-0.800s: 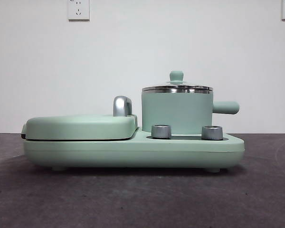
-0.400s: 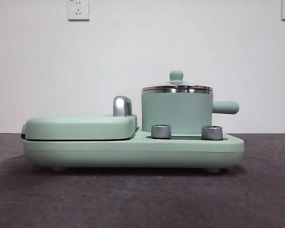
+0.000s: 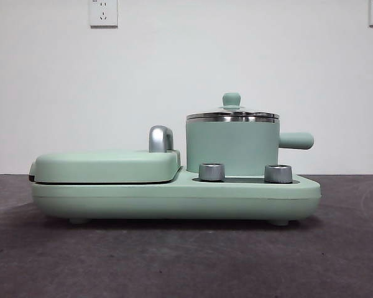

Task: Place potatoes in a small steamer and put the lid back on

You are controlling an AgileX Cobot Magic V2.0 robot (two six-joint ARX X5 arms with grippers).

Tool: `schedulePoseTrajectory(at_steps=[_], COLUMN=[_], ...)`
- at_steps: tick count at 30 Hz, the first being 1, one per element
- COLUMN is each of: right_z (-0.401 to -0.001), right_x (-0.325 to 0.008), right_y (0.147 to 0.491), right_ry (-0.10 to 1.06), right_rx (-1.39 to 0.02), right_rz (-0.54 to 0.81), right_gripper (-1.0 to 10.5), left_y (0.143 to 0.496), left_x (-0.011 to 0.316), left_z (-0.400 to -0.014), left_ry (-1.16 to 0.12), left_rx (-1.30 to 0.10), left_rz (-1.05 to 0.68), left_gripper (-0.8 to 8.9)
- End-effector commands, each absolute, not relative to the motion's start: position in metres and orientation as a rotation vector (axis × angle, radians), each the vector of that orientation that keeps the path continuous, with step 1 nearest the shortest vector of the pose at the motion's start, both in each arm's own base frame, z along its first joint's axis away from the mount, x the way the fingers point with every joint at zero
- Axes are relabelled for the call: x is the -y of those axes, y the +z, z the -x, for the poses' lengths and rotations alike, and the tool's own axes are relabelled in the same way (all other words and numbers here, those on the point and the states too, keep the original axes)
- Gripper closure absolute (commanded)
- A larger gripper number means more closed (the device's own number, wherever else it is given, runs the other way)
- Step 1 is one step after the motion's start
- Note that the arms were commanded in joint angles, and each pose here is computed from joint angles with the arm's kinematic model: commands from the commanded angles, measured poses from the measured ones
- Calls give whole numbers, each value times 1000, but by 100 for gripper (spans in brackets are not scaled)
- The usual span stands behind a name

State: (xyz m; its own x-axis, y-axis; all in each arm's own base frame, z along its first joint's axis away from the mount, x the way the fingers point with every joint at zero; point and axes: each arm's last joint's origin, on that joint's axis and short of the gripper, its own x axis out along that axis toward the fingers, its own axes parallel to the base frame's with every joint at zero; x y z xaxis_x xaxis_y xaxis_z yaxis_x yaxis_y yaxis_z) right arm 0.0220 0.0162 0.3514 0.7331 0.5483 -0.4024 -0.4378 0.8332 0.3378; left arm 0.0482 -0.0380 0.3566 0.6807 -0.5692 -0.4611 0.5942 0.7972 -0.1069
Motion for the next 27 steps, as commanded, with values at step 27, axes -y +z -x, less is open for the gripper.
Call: schedulePoseTrajectory(at_steps=[27], right_z=[-22], right_x=[-16], right_y=[354], right_ry=[558], right_rx=[-494], right_rz=[-218], right_gripper=[929], left_y=[152], left_x=[11], left_z=[-93], left_ry=[-139], left_rx=[-229], left_rz=[61], left_gripper=[806])
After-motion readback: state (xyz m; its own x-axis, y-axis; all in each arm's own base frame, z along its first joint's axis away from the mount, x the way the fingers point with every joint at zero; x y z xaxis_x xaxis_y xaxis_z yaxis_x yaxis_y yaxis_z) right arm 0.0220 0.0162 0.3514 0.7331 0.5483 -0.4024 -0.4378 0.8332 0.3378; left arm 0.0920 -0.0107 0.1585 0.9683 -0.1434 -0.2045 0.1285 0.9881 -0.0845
